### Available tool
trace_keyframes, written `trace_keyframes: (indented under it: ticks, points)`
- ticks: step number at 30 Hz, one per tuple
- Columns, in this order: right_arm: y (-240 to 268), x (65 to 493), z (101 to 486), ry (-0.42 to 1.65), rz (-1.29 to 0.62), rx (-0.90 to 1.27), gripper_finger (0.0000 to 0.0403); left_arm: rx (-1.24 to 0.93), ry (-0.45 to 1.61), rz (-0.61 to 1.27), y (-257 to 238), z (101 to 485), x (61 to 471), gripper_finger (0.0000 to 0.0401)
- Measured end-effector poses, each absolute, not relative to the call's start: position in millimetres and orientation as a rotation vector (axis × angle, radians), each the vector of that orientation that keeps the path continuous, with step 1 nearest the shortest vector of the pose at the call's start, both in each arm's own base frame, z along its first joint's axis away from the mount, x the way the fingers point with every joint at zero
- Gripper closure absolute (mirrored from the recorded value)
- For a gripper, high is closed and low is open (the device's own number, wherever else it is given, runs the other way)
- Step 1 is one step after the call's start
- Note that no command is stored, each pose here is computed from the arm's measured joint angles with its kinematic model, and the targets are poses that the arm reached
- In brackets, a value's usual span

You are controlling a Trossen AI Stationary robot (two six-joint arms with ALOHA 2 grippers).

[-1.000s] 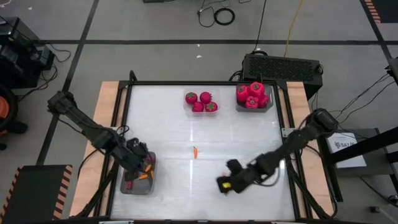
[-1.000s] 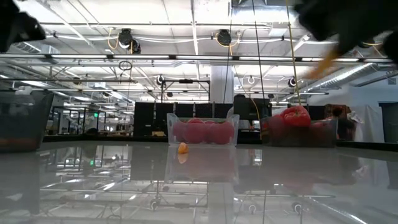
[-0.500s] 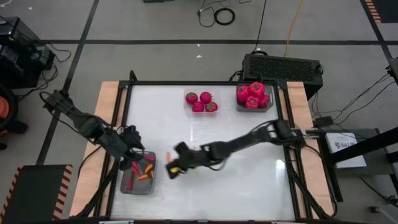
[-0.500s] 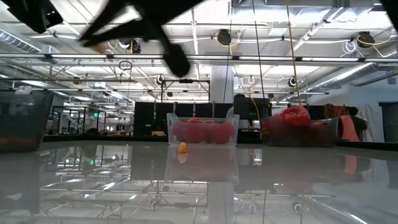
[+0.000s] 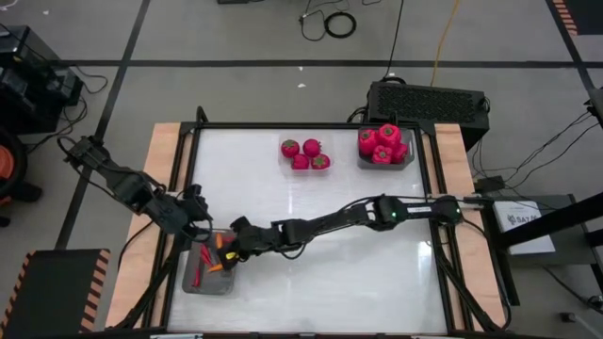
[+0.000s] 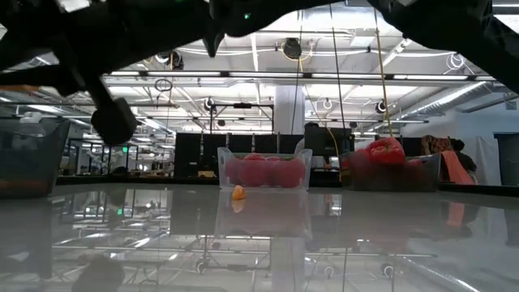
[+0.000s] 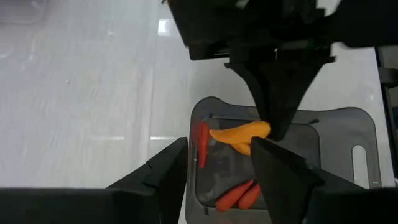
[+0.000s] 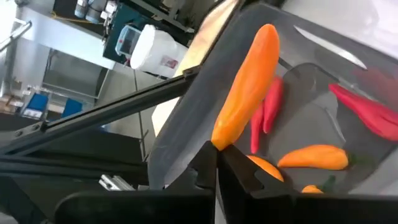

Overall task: Sort produce into baskets
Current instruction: Put the yellow chili into the bottom gray bin

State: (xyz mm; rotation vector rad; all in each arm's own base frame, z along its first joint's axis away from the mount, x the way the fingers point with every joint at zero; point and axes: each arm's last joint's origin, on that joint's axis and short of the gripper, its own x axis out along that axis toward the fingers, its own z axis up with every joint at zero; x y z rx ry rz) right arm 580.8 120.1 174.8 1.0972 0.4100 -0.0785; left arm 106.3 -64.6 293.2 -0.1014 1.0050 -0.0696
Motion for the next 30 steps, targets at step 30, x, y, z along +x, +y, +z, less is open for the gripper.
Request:
trace_keyframes:
  ticks: [30]
  points:
    - [102.2, 569.3, 193.0, 0.713, 0.098, 1.12, 0.0269, -0.094, 0.995, -0.081, -64.9, 293.9, 106.7, 0.0218]
